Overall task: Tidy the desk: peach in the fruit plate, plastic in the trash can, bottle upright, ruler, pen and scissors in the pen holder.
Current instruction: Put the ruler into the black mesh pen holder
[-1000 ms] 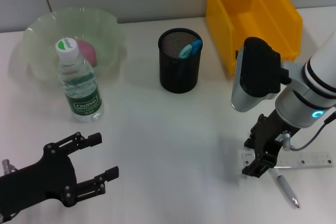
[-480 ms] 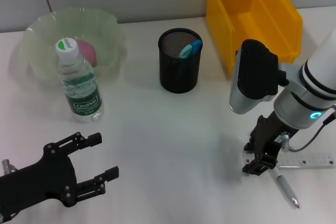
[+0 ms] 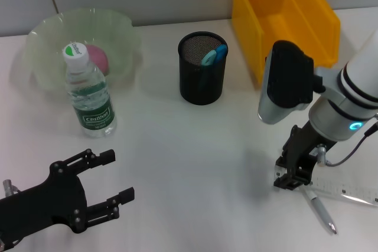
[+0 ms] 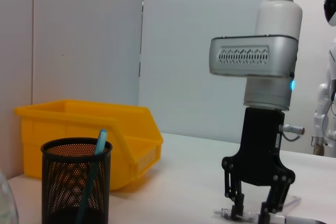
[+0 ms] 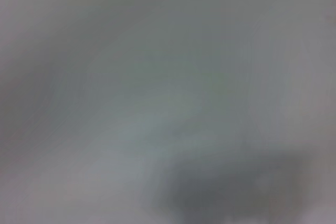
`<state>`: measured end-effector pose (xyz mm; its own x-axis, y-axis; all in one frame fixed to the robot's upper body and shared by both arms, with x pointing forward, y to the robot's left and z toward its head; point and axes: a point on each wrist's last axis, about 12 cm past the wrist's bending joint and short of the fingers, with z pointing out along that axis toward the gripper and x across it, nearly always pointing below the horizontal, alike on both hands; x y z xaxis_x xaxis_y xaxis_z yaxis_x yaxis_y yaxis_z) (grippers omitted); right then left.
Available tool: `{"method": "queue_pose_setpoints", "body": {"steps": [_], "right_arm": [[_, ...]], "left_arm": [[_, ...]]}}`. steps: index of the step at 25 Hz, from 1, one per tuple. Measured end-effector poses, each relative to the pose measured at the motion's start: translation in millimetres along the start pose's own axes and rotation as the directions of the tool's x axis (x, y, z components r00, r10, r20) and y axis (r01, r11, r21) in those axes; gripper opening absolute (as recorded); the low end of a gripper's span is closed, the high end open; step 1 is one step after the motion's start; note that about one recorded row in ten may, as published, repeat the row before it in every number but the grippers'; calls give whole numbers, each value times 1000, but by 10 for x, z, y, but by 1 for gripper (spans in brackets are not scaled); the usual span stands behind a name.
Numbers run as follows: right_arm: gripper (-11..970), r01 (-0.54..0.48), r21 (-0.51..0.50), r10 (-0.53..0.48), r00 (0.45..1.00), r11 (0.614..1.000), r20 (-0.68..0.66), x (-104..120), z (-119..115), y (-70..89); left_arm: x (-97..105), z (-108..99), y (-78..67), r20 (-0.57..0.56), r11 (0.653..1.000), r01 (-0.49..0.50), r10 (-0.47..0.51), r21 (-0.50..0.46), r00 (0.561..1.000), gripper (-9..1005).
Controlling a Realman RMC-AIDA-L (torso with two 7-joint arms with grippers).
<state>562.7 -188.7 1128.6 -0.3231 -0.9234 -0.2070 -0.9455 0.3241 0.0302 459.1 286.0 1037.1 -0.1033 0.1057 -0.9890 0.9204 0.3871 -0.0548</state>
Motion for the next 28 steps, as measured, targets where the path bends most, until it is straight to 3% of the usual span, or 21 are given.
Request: {"method": "queue_pose_setpoints", "body": {"steps": [7, 19, 23, 28], "right_arm": [[389, -12, 35, 11, 999, 999, 48, -65, -219, -5], [387, -103, 252, 2, 929, 962, 370, -243, -1033, -61], [392, -165, 374, -64, 847, 912, 528, -276, -1314, -113], [403, -218, 434, -174, 694, 874, 699, -305, -1408, -157]], "left_arm": [[-4, 0, -1, 2, 1000, 1, -1, 2, 1000, 784], [-25, 6, 3, 10, 1000, -7, 7, 14, 1000, 784], [-36, 18, 13, 12, 1000, -13, 13, 17, 1000, 784], [-43, 25, 21, 12, 1000, -16, 16, 19, 1000, 785]]}}
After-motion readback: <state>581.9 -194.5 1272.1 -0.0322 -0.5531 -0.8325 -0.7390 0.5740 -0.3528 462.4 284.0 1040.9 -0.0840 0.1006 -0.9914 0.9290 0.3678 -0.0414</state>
